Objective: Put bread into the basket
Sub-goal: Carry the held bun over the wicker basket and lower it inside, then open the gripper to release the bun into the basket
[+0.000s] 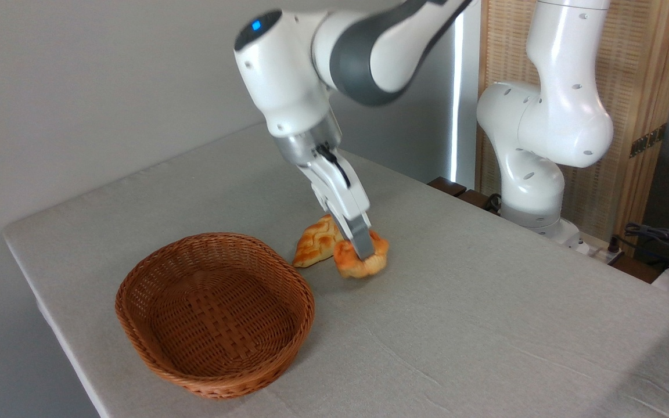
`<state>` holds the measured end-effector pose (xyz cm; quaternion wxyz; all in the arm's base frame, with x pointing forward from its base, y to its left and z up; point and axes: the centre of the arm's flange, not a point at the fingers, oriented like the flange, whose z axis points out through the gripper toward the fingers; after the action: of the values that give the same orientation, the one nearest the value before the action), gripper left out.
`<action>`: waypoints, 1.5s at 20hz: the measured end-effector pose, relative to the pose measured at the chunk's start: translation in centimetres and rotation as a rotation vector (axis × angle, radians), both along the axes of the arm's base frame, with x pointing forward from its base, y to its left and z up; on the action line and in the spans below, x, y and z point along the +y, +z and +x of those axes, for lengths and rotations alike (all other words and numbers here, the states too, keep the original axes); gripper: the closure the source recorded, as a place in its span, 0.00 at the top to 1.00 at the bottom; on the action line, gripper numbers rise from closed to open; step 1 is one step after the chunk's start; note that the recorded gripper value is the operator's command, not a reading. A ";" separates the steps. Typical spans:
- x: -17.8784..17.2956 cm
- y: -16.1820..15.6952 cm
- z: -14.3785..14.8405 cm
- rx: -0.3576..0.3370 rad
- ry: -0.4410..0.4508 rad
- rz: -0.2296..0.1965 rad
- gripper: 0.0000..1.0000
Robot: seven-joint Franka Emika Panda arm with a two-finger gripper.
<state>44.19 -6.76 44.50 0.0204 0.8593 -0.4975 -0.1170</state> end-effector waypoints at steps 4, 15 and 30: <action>1.1 6.7 3.1 -0.138 0.022 -0.054 0.29; 3.4 -1.0 14.6 -0.414 0.122 -0.128 1.00; 3.7 -1.2 15.1 -0.407 0.127 -0.125 1.00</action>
<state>59.27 -3.05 43.27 -0.0199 0.8919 -0.4424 0.0917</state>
